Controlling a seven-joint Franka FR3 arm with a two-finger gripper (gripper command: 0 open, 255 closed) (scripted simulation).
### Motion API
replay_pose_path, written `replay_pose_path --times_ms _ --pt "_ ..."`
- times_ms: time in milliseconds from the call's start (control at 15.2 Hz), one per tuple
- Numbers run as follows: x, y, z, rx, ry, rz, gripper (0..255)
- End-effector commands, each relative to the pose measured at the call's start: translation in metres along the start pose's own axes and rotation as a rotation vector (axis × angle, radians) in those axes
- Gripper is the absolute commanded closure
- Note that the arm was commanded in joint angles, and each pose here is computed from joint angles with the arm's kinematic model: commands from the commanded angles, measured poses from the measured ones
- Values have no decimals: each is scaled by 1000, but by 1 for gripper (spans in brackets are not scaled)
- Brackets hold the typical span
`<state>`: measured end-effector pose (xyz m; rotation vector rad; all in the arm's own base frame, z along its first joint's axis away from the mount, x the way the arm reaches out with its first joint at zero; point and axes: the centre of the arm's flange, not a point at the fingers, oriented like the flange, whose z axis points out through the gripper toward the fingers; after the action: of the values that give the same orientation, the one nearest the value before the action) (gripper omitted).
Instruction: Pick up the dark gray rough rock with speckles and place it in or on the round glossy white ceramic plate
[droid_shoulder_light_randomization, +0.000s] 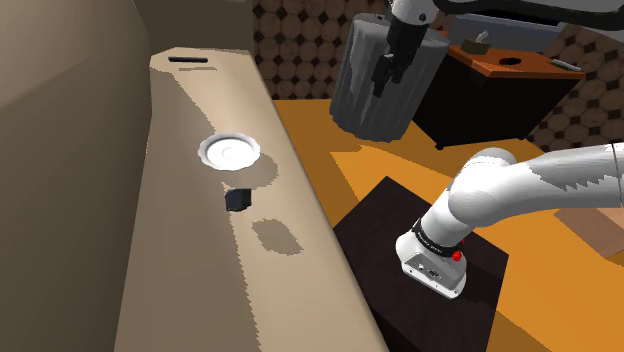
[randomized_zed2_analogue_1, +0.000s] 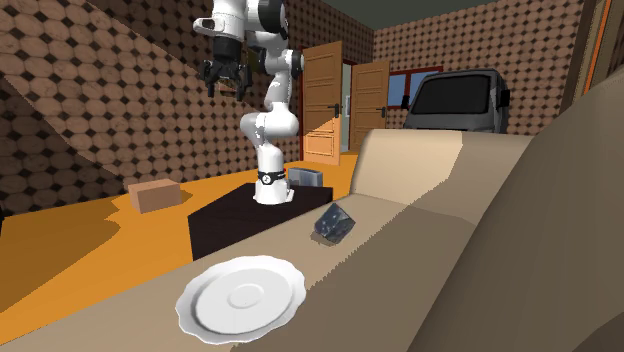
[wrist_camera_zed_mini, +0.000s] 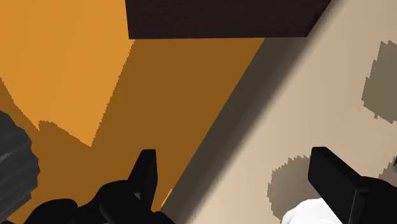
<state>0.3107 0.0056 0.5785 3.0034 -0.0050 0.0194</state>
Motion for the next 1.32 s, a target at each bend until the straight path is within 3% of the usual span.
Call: replay_pose_path --times_ms 0,1254 --pt "0 0 0 0 0 0 0" --pt "58 -228 95 -25 -51 333 0"
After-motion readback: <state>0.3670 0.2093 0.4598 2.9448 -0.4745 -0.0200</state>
